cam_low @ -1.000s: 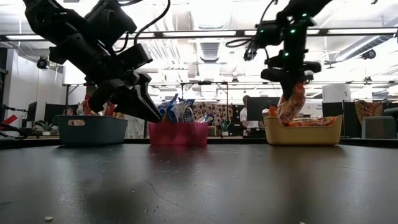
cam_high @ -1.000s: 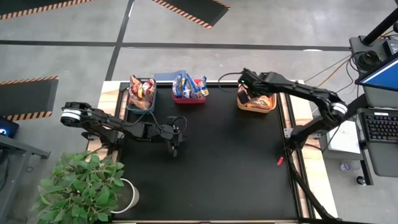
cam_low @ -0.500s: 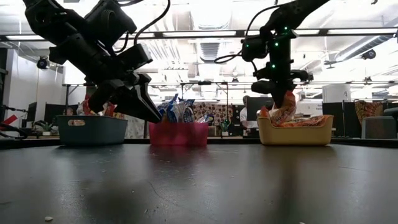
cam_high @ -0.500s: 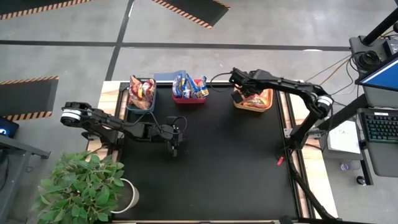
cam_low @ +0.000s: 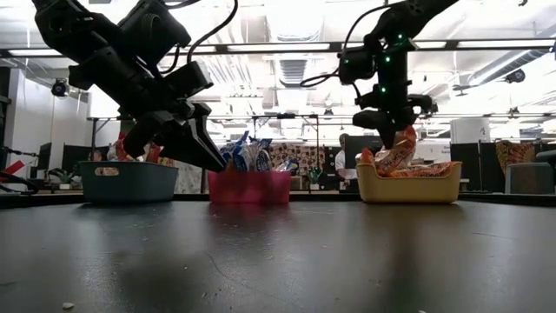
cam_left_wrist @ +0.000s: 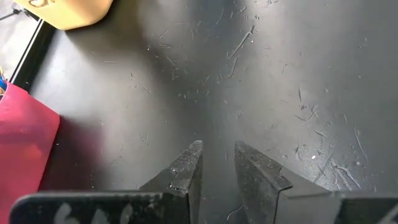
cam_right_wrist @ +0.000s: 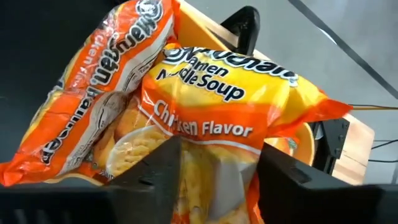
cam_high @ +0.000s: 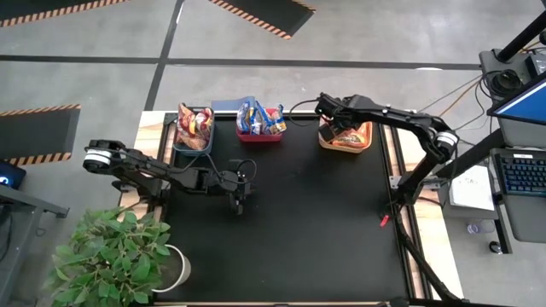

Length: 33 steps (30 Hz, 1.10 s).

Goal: Sort Maruchan noodles
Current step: Put the orange noodle pack into the yellow bin

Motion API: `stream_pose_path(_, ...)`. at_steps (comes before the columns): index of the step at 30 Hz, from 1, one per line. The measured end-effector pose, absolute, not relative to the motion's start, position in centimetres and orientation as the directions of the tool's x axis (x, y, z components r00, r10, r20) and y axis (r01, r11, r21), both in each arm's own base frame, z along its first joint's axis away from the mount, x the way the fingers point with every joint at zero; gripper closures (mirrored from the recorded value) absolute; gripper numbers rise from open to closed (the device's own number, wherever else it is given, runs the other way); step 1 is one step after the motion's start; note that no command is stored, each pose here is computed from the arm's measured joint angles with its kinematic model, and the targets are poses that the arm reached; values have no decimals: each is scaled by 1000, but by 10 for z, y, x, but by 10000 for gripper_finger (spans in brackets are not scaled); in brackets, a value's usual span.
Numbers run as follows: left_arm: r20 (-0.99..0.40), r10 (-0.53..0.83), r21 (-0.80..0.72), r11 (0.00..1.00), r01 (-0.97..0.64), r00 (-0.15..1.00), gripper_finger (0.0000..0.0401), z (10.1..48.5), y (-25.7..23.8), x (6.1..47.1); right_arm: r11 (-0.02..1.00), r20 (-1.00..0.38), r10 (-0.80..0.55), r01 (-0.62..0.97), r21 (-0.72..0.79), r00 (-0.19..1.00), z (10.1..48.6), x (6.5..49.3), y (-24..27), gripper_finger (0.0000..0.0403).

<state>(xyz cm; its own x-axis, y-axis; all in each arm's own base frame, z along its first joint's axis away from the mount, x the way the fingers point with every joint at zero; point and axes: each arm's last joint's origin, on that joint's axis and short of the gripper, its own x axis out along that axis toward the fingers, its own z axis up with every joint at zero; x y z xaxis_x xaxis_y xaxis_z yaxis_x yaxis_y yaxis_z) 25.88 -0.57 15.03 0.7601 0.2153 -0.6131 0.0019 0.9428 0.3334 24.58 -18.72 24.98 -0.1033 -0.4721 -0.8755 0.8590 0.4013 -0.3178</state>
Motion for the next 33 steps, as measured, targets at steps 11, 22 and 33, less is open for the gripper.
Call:
stream_pose_path(11, -613, 215, 333, 943, 2, 760, 327, 150, -6, 259, 359, -829, -560, 900, -249, -6, 296, 229, -176, 199)
stream_pose_path(22, -612, 215, 333, 943, 1, 761, 327, 150, -6, 259, 262, -467, -868, 955, -142, 169, 249, 222, -147, 287)
stream_pose_path(33, -606, 214, 330, 944, -3, 766, 327, 151, -6, 259, 227, -361, -915, 970, -89, 181, 162, 200, -148, 391)
